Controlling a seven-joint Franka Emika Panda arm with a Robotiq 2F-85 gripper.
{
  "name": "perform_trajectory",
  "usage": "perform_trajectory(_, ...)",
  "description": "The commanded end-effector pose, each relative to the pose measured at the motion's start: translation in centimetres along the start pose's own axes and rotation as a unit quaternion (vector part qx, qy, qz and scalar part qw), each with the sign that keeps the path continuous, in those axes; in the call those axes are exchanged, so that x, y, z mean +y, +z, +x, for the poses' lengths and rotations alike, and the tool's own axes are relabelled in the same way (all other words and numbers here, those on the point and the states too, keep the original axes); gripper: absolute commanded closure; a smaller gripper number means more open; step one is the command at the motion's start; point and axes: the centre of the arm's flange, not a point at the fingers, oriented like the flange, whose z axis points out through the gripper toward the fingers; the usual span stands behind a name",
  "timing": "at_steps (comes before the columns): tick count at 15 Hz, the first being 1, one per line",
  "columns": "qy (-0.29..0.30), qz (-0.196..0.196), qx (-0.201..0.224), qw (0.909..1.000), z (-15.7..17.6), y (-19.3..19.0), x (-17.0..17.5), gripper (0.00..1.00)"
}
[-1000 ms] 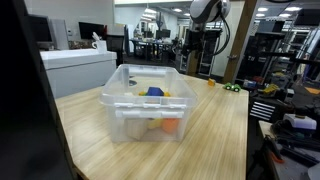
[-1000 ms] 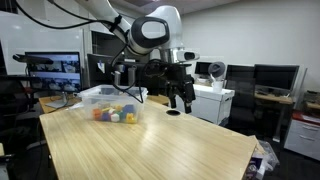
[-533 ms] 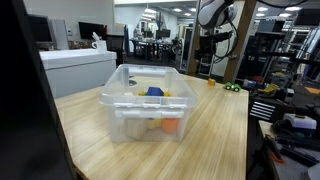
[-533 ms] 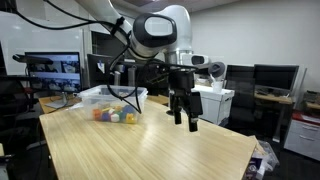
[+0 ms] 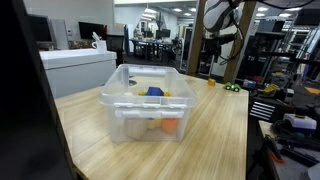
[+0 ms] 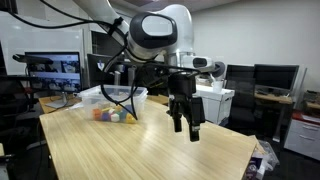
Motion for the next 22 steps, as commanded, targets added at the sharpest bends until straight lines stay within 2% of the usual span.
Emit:
perform_trajectory(1, 0.0, 0.0, 0.0, 1.0, 0.0, 0.0, 0.0, 0.0)
perform_trajectory(5, 0.027, 0.018, 0.002, 0.9995, -0.8, 0.2, 0.4, 0.0)
perform_trajectory(9, 0.069, 0.019, -0.014, 0.9973, -2.1, 1.4, 2.4, 0.0)
perform_trajectory(13, 0.085, 0.02, -0.026, 0.9958, -4.0, 3.7, 4.4, 0.0)
perform_trajectory(19, 0.114, 0.068, -0.04, 0.9903, -5.5, 7.8, 2.8, 0.0)
perform_trajectory(22, 0.135, 0.089, -0.033, 0.9863, -4.7, 8.3, 2.0, 0.0)
